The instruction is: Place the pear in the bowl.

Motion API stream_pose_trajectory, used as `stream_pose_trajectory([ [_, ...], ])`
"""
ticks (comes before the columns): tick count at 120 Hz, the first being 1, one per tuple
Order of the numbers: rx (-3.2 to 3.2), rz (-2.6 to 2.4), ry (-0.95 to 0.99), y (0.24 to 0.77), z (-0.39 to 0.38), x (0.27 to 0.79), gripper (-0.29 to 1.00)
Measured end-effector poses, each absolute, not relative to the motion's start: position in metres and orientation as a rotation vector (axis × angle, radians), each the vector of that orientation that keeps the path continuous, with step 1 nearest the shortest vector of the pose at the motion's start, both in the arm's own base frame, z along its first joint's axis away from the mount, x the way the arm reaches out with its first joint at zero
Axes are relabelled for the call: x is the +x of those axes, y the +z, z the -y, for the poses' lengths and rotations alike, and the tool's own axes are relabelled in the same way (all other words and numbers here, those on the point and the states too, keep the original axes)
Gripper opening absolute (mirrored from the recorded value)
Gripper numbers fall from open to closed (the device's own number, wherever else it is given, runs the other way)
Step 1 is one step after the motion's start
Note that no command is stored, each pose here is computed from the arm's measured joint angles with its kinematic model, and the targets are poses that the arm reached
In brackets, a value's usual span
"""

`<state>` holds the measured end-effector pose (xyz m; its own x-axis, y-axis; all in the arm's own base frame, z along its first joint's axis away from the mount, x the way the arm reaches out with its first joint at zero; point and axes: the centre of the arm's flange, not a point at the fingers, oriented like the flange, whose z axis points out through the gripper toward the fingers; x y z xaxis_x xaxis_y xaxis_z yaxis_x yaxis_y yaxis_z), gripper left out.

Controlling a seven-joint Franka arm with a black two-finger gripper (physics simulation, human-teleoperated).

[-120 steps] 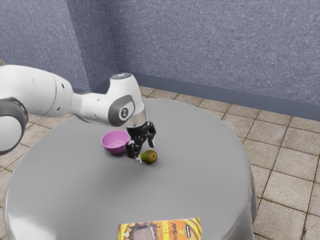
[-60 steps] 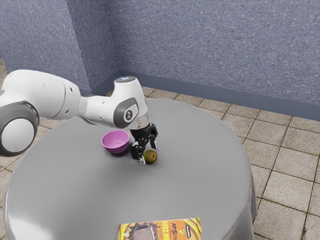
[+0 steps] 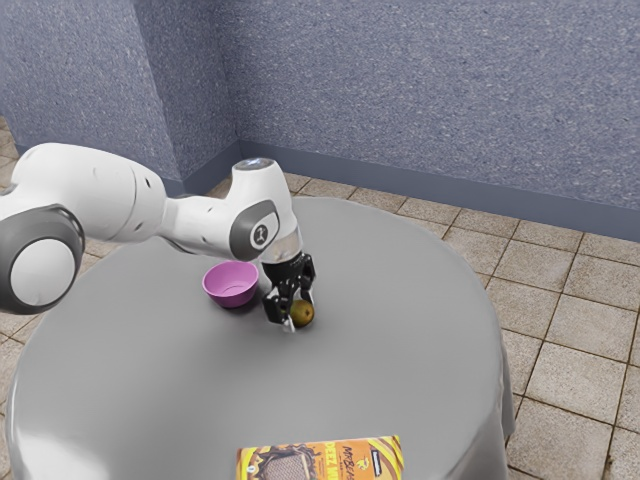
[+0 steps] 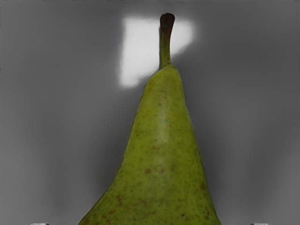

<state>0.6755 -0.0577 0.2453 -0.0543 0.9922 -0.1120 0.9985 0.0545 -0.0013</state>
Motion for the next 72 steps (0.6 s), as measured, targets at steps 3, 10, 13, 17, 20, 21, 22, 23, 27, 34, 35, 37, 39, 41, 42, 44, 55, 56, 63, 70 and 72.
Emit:
stream_pose_trajectory([
  [3, 2.102, -2.222, -0.120, 0.2456, 0.0576, 0.6755, 0.54],
  [10, 2.101, -2.225, -0.122, 0.2454, 0.0576, 0.6754, 0.49],
  [13, 2.100, -2.226, -0.123, 0.2452, 0.0576, 0.6754, 0.47],
  [17, 2.100, -2.227, -0.124, 0.2451, 0.0576, 0.6753, 0.45],
  [20, 2.099, -2.227, -0.124, 0.2454, 0.0576, 0.6753, 0.44],
  [21, 2.099, -2.227, -0.124, 0.2455, 0.0576, 0.6753, 0.43],
  [22, 2.099, -2.228, -0.124, 0.2455, 0.0576, 0.6753, 0.43],
  [23, 2.098, -2.228, -0.124, 0.2456, 0.0576, 0.6753, 0.42],
  [27, 2.097, -2.228, -0.123, 0.2462, 0.0576, 0.6757, 0.41],
  [34, 2.095, -2.227, -0.120, 0.2476, 0.0576, 0.6766, 0.39],
  [35, 2.095, -2.227, -0.120, 0.2477, 0.0576, 0.6766, 0.38],
  [37, 2.094, -2.227, -0.120, 0.2479, 0.0576, 0.6767, 0.38],
  [39, 2.094, -2.227, -0.120, 0.2480, 0.0576, 0.6768, 0.37],
  [41, 2.094, -2.228, -0.120, 0.2481, 0.0576, 0.6768, 0.37],
  [42, 2.094, -2.228, -0.120, 0.2481, 0.0576, 0.6769, 0.37],
  [44, 2.094, -2.228, -0.120, 0.2482, 0.0576, 0.6769, 0.36],
  [55, 2.093, -2.229, -0.121, 0.2483, 0.0577, 0.6769, 0.35],
  [56, 2.093, -2.229, -0.121, 0.2482, 0.0577, 0.6769, 0.35],
  [63, 2.092, -2.230, -0.121, 0.2489, 0.0577, 0.6767, 0.34],
  [70, 2.091, -2.229, -0.120, 0.2502, 0.0579, 0.6765, 0.33],
  [72, 2.091, -2.229, -0.120, 0.2504, 0.0581, 0.6765, 0.33],
])
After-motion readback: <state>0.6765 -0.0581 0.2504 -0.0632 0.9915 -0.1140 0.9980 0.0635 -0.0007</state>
